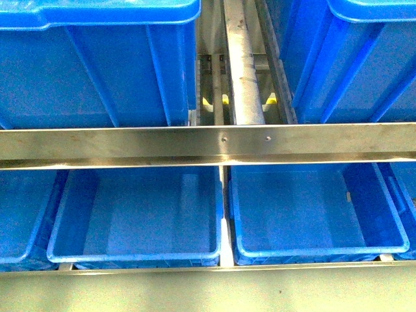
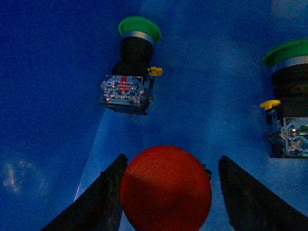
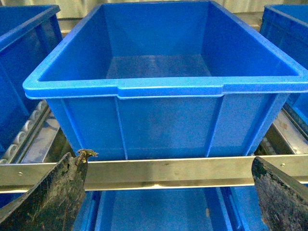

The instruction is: Pick red and yellow buttons and place in box

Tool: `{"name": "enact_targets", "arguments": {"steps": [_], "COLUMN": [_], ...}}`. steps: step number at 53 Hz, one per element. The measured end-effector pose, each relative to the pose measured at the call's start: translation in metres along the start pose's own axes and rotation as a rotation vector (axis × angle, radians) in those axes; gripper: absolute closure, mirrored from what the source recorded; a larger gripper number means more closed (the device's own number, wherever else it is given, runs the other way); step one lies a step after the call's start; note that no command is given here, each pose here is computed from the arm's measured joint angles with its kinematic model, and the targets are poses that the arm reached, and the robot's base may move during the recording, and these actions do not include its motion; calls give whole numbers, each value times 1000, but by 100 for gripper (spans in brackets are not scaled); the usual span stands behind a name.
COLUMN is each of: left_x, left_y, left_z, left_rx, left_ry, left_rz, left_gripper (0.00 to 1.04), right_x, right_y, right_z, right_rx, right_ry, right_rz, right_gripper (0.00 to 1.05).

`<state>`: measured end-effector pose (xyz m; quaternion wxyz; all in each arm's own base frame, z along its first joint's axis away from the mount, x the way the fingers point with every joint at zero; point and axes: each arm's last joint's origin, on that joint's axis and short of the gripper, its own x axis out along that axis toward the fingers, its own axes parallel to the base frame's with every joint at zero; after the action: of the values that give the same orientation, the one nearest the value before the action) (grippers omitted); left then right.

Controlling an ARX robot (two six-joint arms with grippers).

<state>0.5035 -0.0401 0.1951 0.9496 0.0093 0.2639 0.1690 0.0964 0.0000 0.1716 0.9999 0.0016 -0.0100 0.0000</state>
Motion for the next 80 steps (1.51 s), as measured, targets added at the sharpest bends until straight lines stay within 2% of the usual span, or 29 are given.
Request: {"name": "enact_targets", "arguments": {"steps": [6, 9, 32, 37, 46, 55, 62, 68, 73, 80], "left_x": [3, 3, 2, -6, -48, -106, -134, -153, -165, -182], "left_y": [-1, -1, -5, -6, 0, 16, 31, 36, 25, -14], "left_z": [-2, -2, 1, 6, 20, 46, 58, 59, 53, 33], "left_rx": [-1, -5, -28, -77, -155, -225, -314, -406, -482, -496], "left_ry": [12, 10, -18, -60, -204, -326, -378, -390, -373, -262], "left_rz": [11, 12, -17, -112, -410, -688, -803, -919, -1059, -1261], "left_gripper": [67, 71, 72, 72, 72, 72, 72, 72, 72, 72], "right_x": [0, 0, 0, 0, 0, 0, 0, 0, 0, 0], "right_y": [0, 0, 0, 0, 0, 0, 0, 0, 0, 0], "right_z": [0, 0, 0, 0, 0, 0, 0, 0, 0, 0], "right_rx": [0, 0, 0, 0, 0, 0, 0, 0, 0, 0], "right_ry": [0, 0, 0, 0, 0, 0, 0, 0, 0, 0], "right_rz": [0, 0, 0, 0, 0, 0, 0, 0, 0, 0], "right_gripper": [6, 6, 6, 6, 6, 6, 6, 6, 6, 6]}}
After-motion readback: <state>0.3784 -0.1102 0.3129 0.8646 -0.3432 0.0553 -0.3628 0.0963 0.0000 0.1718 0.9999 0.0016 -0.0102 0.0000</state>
